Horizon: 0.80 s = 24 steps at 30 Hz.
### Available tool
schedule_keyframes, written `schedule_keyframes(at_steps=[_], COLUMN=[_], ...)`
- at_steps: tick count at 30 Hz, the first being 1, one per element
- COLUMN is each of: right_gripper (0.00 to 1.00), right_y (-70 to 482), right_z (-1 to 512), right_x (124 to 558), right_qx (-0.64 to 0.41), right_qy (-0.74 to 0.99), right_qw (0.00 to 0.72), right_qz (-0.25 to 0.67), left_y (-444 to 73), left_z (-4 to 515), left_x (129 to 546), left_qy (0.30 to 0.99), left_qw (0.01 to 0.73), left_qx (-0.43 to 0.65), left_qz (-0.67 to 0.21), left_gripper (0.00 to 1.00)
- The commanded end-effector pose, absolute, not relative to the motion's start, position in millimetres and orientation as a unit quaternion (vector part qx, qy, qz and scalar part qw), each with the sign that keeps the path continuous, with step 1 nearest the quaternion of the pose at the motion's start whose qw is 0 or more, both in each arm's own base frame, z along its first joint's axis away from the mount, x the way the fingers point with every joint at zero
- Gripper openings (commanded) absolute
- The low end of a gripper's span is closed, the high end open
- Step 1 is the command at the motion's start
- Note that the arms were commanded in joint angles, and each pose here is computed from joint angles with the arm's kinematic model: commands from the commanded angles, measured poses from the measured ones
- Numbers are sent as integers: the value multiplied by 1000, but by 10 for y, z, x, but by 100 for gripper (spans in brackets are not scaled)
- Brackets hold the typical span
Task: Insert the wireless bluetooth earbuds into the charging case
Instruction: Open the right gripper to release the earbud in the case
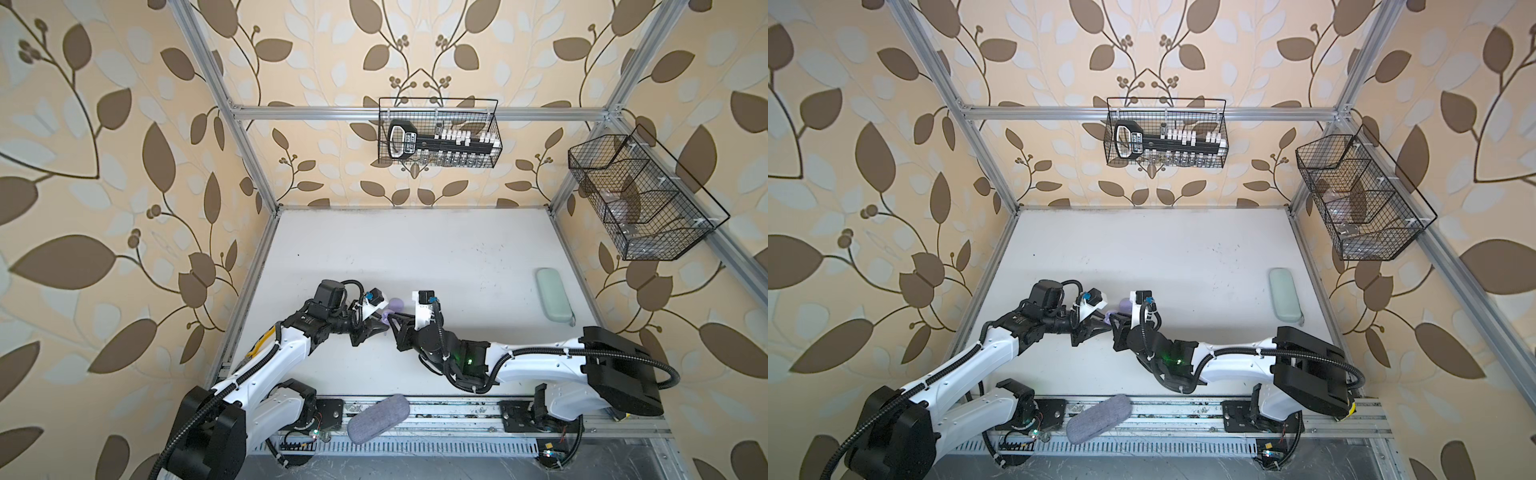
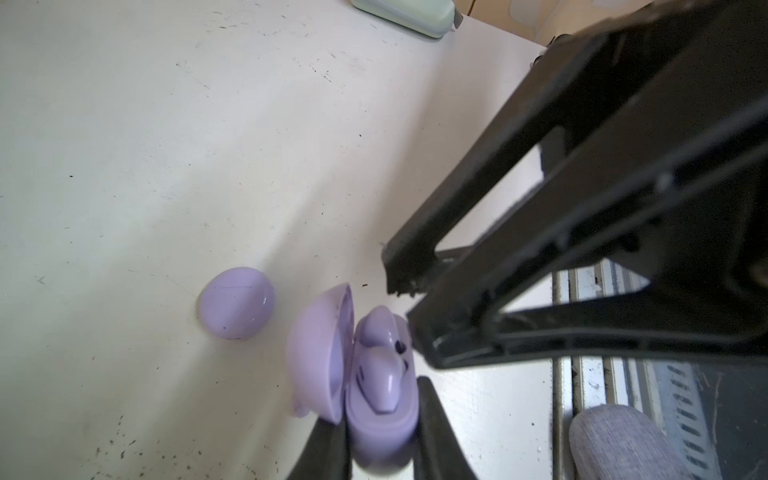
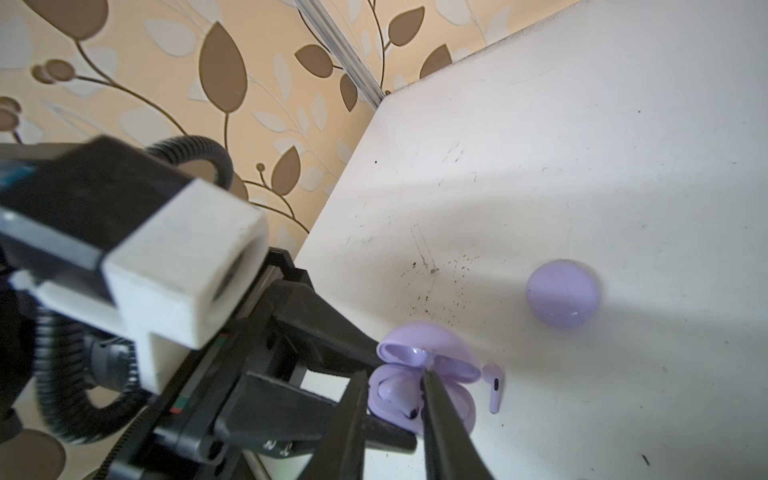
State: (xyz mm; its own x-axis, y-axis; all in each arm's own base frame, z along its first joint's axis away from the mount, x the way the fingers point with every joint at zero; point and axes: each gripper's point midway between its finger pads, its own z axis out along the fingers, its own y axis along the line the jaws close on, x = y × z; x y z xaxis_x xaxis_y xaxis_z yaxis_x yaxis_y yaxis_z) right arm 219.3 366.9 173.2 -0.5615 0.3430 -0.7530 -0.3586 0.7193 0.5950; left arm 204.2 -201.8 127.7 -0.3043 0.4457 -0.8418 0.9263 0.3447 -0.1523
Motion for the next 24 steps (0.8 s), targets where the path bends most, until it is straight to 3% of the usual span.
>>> schedule_keyframes(at_steps=[1, 24], right_gripper=[25, 26], right_y=[3605, 3659], right_z=[1733, 1548], right_x=[2200, 2297], right_qx=[-3, -13], right_qy=[800, 831], right_qw=[473, 435], right_qz=[369, 347], left_y=[-2077, -2076], left_z=[1486, 1486], left_x=[2099, 2091], left_qy=[712, 711], left_qw=[386, 387], left_qx=[478, 480], left_qz=[-339, -339], left_gripper=[0, 0])
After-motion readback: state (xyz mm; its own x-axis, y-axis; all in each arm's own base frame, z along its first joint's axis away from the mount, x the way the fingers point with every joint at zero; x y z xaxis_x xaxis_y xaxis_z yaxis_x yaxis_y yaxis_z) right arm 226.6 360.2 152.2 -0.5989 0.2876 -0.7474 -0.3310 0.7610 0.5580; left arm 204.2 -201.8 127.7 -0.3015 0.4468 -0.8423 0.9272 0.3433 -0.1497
